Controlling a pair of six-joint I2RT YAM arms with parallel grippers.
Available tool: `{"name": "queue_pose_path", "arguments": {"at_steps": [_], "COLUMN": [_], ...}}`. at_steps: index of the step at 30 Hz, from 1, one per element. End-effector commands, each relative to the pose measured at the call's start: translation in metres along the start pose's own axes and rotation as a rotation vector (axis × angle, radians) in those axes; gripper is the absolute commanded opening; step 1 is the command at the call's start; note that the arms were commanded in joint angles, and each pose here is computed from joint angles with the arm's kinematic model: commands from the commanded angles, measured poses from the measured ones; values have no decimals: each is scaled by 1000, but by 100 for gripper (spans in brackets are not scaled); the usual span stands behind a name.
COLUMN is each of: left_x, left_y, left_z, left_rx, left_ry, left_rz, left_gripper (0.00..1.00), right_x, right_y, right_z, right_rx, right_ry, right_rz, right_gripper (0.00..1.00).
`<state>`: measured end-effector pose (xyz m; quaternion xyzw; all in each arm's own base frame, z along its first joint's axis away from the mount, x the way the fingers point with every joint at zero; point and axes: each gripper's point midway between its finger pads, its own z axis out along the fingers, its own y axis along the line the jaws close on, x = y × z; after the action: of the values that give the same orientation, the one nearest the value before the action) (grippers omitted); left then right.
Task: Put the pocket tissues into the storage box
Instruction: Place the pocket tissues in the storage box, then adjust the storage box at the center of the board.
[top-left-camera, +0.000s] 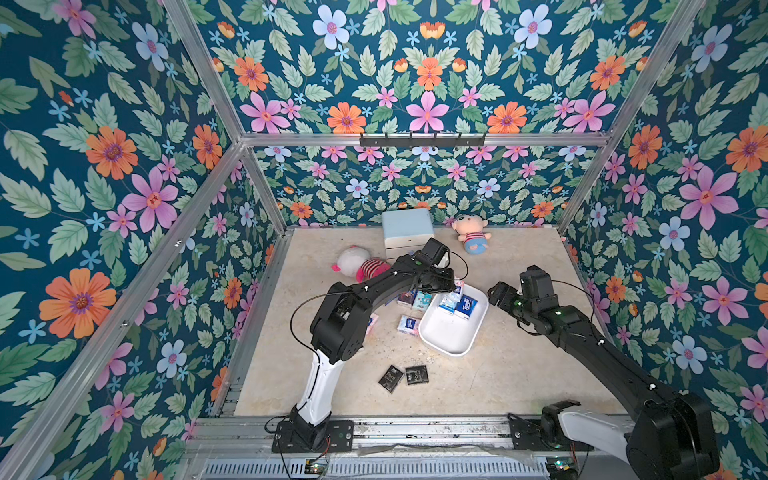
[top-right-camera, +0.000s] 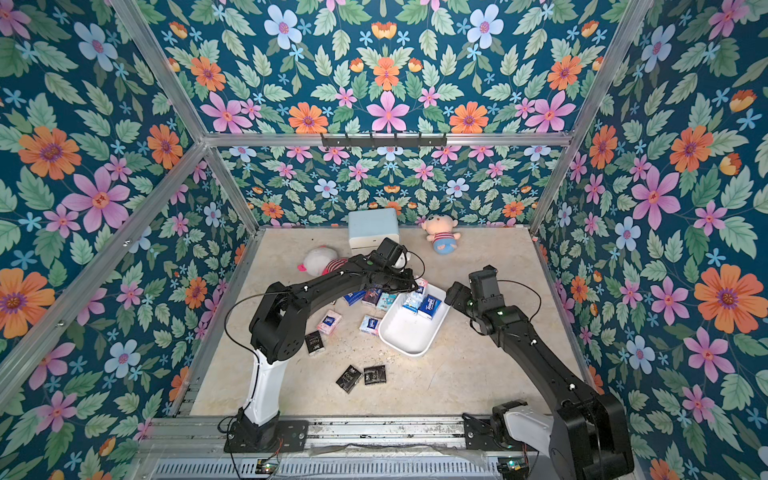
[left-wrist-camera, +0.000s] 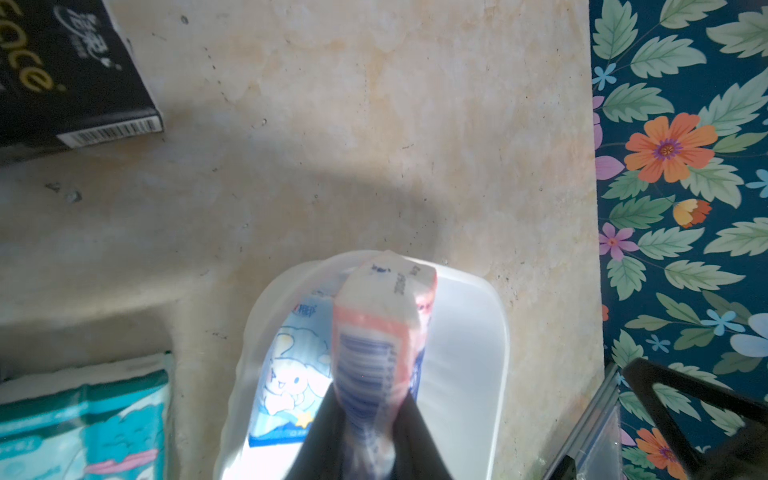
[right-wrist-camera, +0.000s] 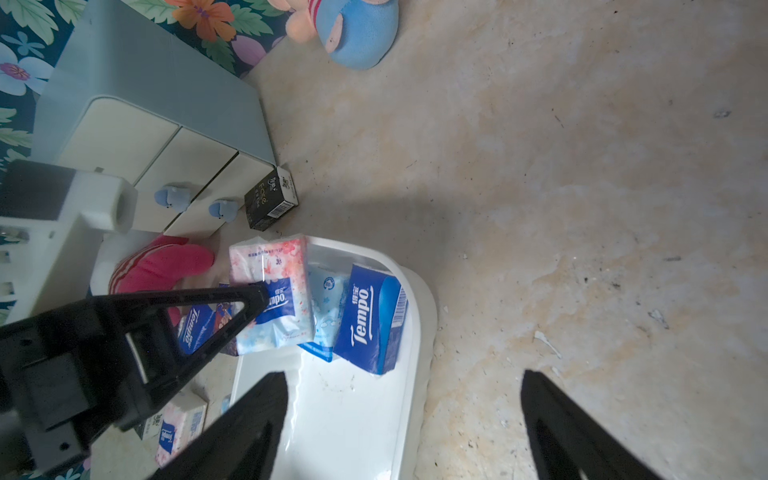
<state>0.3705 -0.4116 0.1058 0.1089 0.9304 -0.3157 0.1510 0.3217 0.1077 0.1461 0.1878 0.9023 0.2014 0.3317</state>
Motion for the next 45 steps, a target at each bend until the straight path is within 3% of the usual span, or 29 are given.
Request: {"name": "queue_pose_path", "arguments": {"at_steps": [1,10,15,19,27,33,40,45], "left_x": [10,9,-2,-17,-36,-22,30,65], "left_y": [6,8,5,0,1,55,146,179], "left_z": [-3,5,1,-16,-76,-118,-158,-175], "left_rx": [-38,-48,-62,-99,-203,-312,-414,-477], "left_ry": [21,32,5,-51,-190,-285,-324,-325], "left_rz": [14,29,39,58,54,-107,-357,-424], "left_gripper": [23,28,54,64,67,67,67,67], "right_x": [3,5,9,16,35,47,46,46], "right_y": [0,0,-3,2,11,11,4,0], "right_z": [-1,-2,-1,1,18,39,59,70], "right_rx": [-5,-12,-11,-42,-60,2,78,124], "right_ry": [7,12,21,54,118,167,200,231], "right_rz": [-12,-6,2,0,-20,-56,-120,-180], "right_gripper": [92,92,93,91,89,79,55,36]}}
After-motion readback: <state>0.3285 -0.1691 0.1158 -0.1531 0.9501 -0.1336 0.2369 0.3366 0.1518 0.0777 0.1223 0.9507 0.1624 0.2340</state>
